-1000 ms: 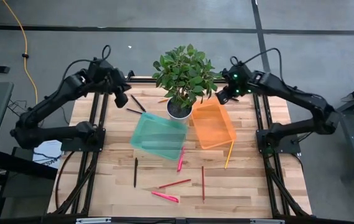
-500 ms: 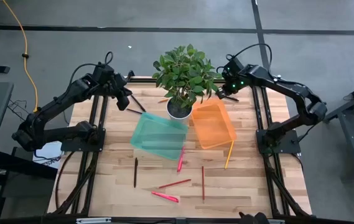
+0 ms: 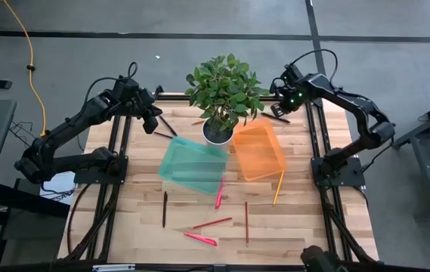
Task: Sort pens & pencils
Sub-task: Put the top right black pen into the orange bin
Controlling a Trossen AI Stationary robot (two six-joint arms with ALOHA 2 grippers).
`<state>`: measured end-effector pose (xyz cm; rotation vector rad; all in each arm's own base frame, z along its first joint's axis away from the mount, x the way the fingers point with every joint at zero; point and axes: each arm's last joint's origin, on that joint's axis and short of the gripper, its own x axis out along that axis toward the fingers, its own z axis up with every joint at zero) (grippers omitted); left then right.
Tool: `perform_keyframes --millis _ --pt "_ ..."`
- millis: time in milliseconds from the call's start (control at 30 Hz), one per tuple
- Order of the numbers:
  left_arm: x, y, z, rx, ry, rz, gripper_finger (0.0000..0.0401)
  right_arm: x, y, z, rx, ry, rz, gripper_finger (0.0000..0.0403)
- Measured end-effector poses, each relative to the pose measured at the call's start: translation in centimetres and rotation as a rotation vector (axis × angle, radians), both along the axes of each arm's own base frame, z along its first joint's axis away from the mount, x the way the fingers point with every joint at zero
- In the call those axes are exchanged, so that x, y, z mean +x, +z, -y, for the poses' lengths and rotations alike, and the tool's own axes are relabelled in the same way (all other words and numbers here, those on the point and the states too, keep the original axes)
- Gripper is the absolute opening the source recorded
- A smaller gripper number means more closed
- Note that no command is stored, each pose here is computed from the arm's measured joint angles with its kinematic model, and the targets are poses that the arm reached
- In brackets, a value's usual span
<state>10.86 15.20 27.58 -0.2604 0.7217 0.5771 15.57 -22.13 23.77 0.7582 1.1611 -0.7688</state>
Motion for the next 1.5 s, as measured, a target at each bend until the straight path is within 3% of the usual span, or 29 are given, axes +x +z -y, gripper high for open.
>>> perform_keyframes --millis 267,600,933,1200,1500 --pt "0.0 0.0 0.0 -0.025 0.001 0.025 0.0024 0.0 -2.1 0.9 0.075 0.074 -0.071 0.0014" --pt "0.1 0.0 0.1 -0.054 0.02 0.045 0.0024 0.3 -4.2 1.9 0.065 0.167 -0.183 0.0084" --pt "0.1 0.0 0.1 -0.07 0.035 0.054 0.0024 0.6 -4.2 2.3 0.003 0.265 -0.182 0.0087" --pt "0.0 -0.1 0.2 -0.09 0.045 0.051 0.0024 0.9 -6.5 2.7 0.082 0.305 -0.224 0.0087" --pt "-0.2 -0.4 0.5 -0.136 0.055 0.029 0.0024 1.6 -7.6 3.2 0.066 0.341 -0.228 0.0087"
